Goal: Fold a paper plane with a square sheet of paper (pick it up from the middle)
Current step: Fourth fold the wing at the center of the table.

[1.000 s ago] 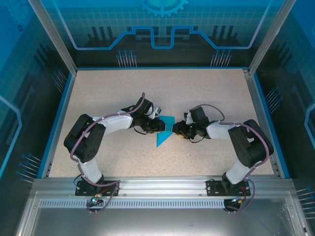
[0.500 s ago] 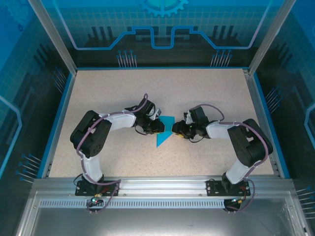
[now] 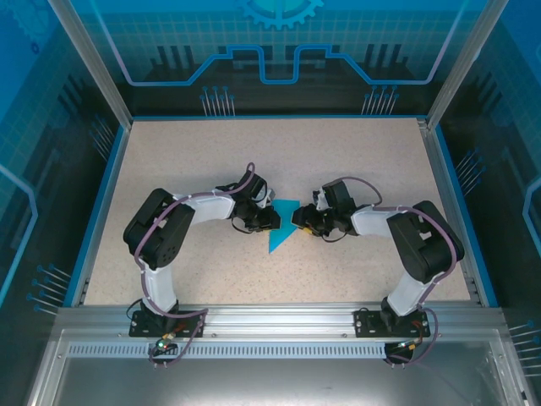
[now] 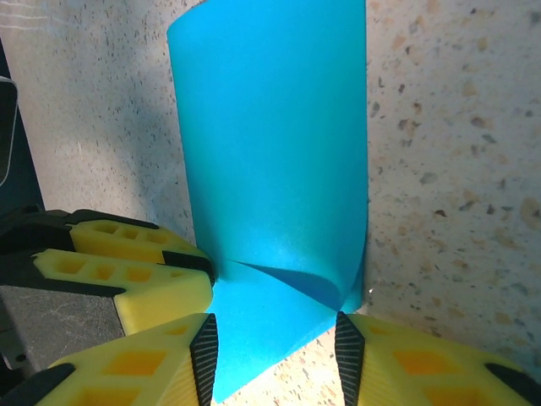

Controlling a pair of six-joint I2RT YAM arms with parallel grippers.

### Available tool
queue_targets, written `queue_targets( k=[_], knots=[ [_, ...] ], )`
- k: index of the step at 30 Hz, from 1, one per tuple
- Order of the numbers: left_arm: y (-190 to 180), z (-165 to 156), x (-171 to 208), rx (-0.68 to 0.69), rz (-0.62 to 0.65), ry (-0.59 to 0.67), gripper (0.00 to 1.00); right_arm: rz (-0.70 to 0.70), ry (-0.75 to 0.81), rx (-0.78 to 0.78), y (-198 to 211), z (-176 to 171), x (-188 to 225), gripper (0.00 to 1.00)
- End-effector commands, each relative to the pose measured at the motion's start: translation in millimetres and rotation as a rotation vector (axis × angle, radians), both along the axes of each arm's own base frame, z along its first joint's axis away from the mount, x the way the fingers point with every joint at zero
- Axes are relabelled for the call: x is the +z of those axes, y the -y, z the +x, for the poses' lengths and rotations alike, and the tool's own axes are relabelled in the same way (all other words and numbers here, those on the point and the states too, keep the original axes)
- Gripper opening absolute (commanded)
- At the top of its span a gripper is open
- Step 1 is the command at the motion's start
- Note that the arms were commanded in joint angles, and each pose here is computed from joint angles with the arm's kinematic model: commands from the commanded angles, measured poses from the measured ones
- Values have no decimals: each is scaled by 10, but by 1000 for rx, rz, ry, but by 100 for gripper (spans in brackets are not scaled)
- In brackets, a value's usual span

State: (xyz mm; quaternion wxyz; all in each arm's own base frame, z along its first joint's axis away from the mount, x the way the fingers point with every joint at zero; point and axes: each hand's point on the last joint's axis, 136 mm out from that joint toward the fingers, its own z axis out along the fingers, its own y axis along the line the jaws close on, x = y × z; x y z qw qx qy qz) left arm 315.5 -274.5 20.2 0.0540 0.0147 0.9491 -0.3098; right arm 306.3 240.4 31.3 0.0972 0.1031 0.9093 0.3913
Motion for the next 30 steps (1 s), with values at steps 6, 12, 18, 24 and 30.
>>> queue_targets(
  k=[6,12,18,24,30],
  knots=[
    [-33,-27,-57,-19,17,-3,21,67,11,33,-186,45,95,44],
    [15,-18,51,-24,-20,20,23,76,10,40,-205,47,68,42],
    [-10,-2,364,-21,-40,97,26,67,77,127,-276,-33,89,36],
    [-84,-122,591,-12,-66,152,31,28,79,172,-296,-67,74,26],
    [-97,-336,631,-32,-28,192,34,24,78,172,-320,-65,72,23]
  ],
)
